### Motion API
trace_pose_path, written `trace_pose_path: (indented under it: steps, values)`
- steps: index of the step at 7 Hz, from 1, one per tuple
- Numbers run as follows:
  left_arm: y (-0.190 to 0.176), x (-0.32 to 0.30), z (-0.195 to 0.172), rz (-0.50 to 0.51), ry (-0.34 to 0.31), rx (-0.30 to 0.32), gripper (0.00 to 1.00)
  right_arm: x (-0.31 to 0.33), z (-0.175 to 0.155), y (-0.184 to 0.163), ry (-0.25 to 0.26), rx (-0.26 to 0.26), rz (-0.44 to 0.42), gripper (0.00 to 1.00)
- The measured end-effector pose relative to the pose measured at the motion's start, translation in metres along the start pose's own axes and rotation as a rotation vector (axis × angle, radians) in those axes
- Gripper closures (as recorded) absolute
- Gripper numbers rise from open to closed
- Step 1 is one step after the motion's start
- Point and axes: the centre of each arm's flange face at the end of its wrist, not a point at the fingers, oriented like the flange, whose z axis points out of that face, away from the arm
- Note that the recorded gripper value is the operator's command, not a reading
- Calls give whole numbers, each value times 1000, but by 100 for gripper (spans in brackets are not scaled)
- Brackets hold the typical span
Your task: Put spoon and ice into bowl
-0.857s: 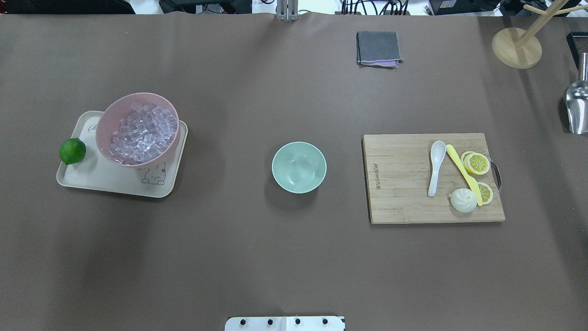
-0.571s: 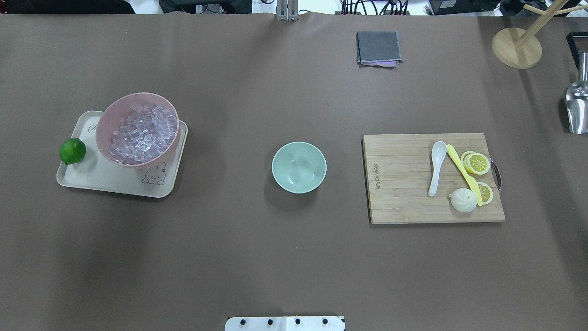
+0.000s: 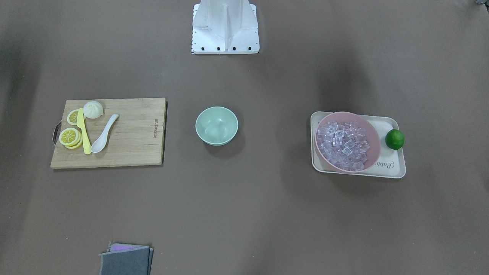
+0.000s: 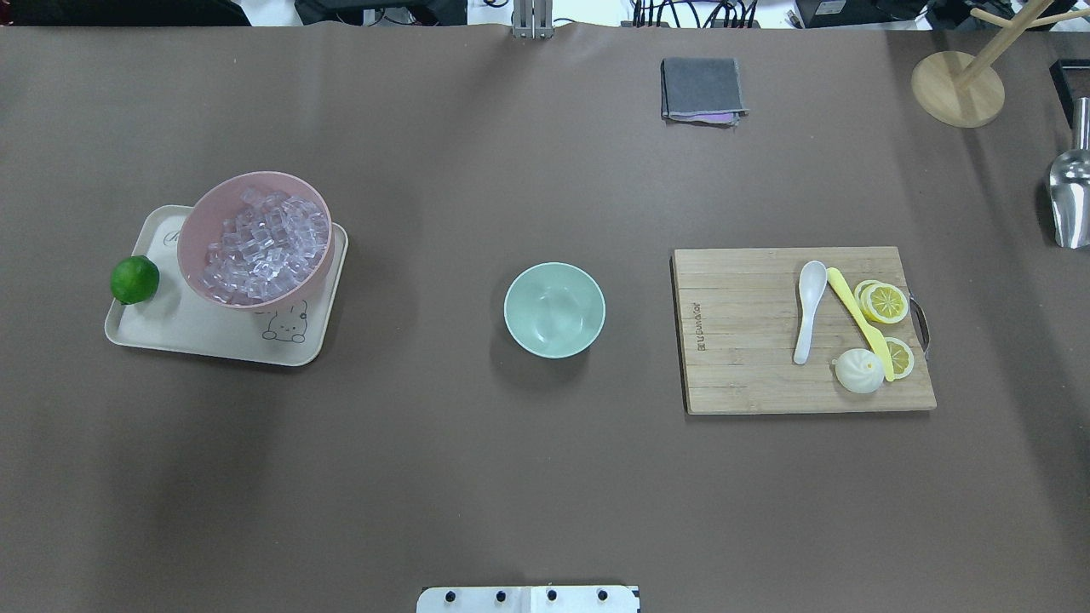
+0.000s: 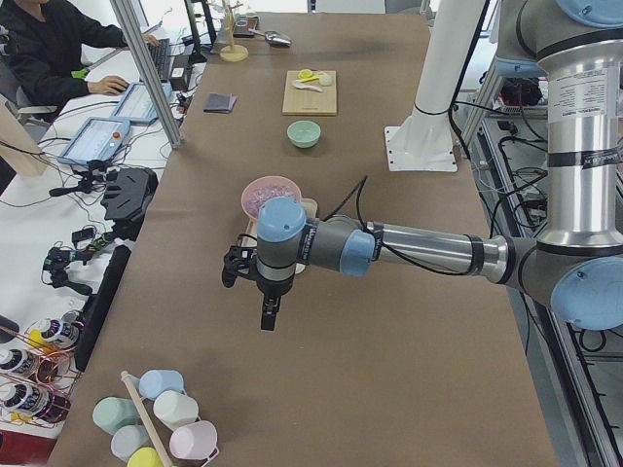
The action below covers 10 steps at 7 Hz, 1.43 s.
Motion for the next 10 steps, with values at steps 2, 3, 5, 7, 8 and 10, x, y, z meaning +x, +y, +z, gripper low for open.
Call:
trace_pose_path:
  steps: [2, 3, 5, 7, 8, 10]
  values:
    - [0, 0, 0, 0, 2, 0, 2, 1, 0, 0, 0, 0, 1, 0]
    - [0, 0, 0, 0, 2, 0, 2, 0, 0, 0, -1, 0, 2, 0]
    - [0, 0, 0, 0, 2, 0, 2, 0, 0, 0, -3, 1, 3, 0]
    - [-2, 2, -1, 4, 3, 3, 2, 0, 1, 0, -3, -1, 6, 0]
    - [-3, 3, -2, 6, 3, 5, 2, 1, 1, 0, -3, -2, 6, 0]
    - [-5, 4, -2, 8, 4, 7, 2, 1, 2, 0, -3, -4, 8, 0]
